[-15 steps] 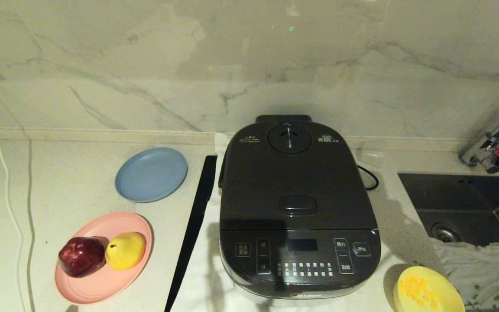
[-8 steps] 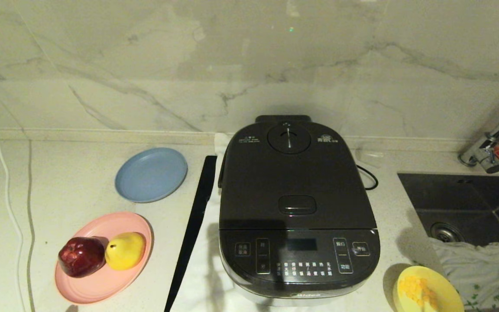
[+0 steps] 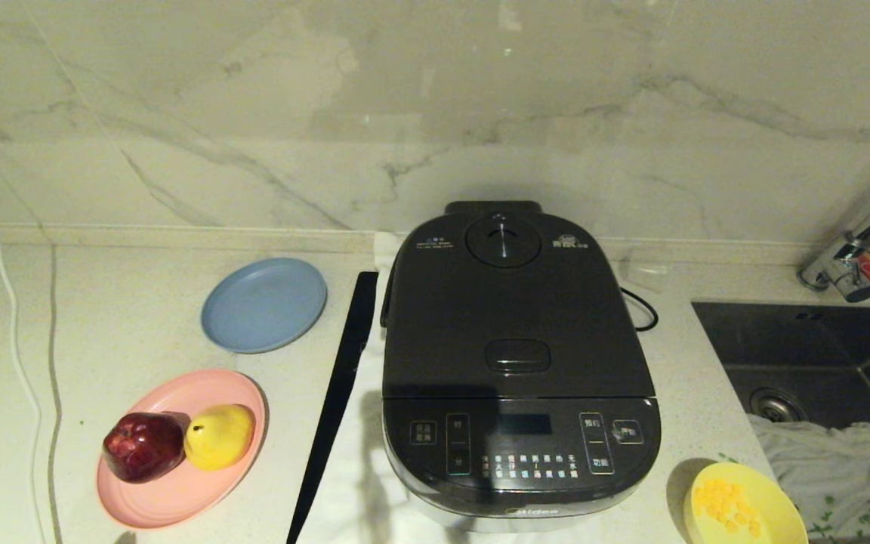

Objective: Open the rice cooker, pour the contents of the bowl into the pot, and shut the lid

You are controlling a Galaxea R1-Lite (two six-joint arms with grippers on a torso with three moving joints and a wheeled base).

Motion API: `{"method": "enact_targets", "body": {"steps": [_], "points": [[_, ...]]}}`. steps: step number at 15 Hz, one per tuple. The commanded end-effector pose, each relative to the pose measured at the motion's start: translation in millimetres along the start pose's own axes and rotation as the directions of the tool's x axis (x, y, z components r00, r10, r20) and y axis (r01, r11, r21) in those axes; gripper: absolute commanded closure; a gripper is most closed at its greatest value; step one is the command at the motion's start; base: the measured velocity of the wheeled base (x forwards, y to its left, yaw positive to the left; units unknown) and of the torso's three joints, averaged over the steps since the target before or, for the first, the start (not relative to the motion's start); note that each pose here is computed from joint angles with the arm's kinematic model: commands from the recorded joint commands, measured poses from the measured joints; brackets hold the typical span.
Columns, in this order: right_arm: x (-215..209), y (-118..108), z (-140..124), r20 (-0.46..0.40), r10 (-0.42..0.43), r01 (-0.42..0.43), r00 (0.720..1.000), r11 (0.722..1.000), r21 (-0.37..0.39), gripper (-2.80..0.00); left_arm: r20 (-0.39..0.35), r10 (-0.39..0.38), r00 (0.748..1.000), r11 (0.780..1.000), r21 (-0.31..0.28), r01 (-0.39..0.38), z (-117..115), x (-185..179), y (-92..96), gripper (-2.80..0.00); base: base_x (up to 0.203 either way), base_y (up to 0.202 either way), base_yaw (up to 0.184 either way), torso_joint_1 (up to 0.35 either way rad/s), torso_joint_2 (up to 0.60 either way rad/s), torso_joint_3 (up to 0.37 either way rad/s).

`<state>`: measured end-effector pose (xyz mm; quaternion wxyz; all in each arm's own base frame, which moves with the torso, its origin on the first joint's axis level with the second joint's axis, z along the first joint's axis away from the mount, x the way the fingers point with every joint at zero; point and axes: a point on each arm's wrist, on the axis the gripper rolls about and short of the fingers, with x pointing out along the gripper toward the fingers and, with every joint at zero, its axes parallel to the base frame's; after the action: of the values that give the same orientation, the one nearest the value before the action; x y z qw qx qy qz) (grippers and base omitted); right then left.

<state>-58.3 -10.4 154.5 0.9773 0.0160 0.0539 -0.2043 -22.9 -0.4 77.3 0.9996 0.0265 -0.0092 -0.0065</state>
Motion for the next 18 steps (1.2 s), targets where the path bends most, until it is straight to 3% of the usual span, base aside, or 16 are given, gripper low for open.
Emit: {"method": "enact_targets", "body": {"steps": [1,3,4,6,18], "points": [[11,5,-44,0.022,0.077,-0.077,0.997,0.997,-0.001,0.0,-0.007,-0.001,1.0,1.0,-0.001,0.001,-2,1,-0.1,0.0,0.0,0.0,0.0,0.0,0.0,0.0],[29,15,-65,0.057,0.215,-0.215,0.975,0.977,-0.014,0.0,-0.007,0.001,1.0,1.0,-0.001,-0.001,-2,1,-0.1,0.0,0.0,0.0,0.0,0.0,0.0,0.0],[32,19,-69,0.073,0.333,-0.332,0.94,0.943,-0.021,0.0,-0.007,0.0,1.0,1.0,-0.001,0.0,-2,1,-0.1,0.0,0.0,0.0,0.0,0.0,0.0,0.0],[37,23,-76,0.096,0.417,-0.408,0.904,0.907,-0.103,0.0,-0.007,-0.001,1.0,1.0,-0.001,0.001,-2,1,-0.1,0.0,0.0,0.0,0.0,0.0,0.0,0.0],[37,23,-75,0.094,0.423,-0.413,0.901,0.904,-0.11,0.0,-0.007,-0.001,1.0,1.0,-0.001,0.001,-2,1,-0.1,0.0,0.0,0.0,0.0,0.0,0.0,0.0]]}}
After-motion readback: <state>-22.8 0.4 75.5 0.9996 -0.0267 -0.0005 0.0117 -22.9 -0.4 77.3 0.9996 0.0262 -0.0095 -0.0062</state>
